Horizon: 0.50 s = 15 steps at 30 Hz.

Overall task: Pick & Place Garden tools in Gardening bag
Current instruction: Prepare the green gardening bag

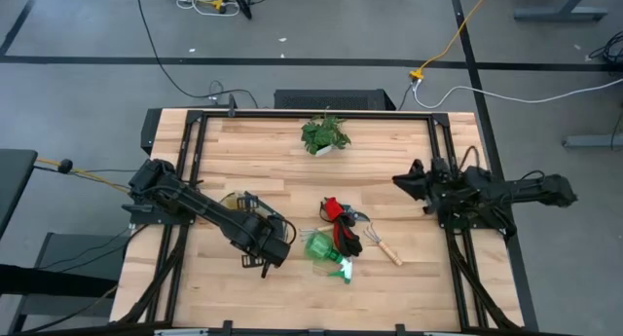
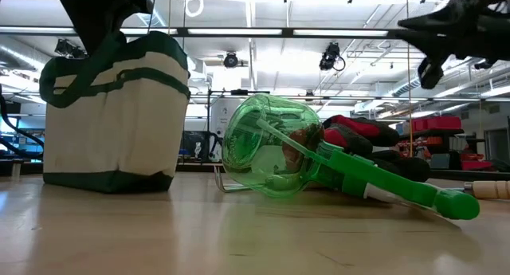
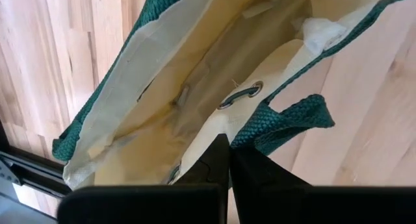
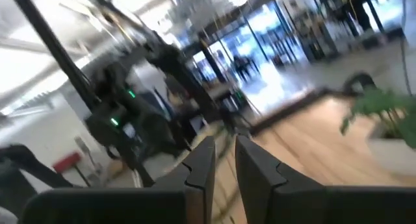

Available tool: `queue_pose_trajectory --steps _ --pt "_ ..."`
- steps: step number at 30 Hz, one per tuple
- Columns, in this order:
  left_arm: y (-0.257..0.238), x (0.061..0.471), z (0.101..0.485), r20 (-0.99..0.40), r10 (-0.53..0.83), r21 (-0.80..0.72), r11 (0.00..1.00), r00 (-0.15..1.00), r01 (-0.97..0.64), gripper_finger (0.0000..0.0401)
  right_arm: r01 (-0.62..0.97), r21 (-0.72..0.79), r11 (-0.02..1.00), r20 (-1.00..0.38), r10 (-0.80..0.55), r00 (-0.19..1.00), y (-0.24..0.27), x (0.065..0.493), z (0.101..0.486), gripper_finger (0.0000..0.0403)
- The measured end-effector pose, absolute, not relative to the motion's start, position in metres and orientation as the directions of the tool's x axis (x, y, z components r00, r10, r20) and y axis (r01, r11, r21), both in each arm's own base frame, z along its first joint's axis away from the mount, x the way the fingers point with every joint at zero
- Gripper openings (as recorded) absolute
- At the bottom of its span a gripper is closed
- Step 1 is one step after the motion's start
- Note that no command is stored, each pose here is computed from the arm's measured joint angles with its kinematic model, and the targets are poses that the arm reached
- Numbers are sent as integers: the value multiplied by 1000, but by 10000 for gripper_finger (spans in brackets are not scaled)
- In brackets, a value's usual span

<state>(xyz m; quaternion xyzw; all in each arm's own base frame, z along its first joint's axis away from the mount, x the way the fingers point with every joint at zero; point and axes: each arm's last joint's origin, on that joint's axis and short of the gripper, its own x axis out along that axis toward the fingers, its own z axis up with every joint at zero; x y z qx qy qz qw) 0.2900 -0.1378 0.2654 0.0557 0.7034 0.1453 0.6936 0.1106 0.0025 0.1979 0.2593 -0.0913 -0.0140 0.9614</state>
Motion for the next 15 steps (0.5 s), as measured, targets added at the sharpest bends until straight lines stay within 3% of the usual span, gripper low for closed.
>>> queue_pose_trajectory --steps 5,15 --pt "-139 292 265 -961 277 276 953 -7 -127 4 -7 453 892 91 -39 995 5 138 234 62" --pt "-142 305 265 -957 260 245 962 128 -123 6 47 408 912 -246 60 967 13 236 268 62"
